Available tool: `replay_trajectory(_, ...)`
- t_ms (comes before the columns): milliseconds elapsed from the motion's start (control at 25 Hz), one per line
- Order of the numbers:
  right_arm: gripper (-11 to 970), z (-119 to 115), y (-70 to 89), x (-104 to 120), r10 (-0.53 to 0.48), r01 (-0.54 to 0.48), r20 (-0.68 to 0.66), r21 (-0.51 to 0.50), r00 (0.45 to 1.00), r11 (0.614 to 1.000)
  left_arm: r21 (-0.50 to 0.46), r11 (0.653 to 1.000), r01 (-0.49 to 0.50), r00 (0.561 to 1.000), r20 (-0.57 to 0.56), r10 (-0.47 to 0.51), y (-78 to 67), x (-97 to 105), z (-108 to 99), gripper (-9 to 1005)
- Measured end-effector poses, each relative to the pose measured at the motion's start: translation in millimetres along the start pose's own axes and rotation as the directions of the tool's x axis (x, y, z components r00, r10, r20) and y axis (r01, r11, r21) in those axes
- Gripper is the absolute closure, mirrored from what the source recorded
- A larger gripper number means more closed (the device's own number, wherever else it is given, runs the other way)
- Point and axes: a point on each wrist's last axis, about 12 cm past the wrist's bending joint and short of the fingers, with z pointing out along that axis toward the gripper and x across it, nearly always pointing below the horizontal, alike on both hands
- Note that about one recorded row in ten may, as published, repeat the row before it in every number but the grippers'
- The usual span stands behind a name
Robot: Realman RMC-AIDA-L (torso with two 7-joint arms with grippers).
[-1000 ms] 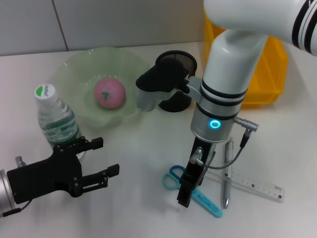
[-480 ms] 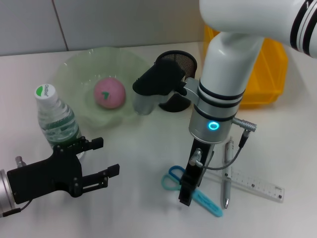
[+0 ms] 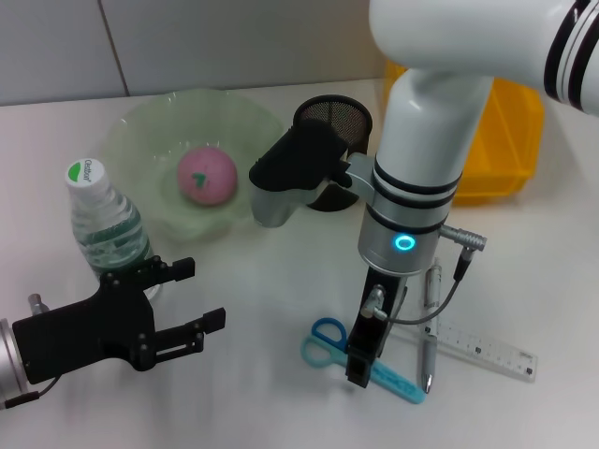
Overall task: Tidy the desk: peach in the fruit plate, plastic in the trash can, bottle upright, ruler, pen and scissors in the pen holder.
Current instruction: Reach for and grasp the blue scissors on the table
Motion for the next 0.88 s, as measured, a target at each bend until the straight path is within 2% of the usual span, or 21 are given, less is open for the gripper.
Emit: replay_trajectory(880, 534, 1.3, 7.5, -4.0, -0.075, 0.075, -0.005, 0.049, 0.997, 0.996, -0.001, 1.0, 0.005, 1.0, 0.008, -0.005, -1.3, 0.7, -2.8, 213)
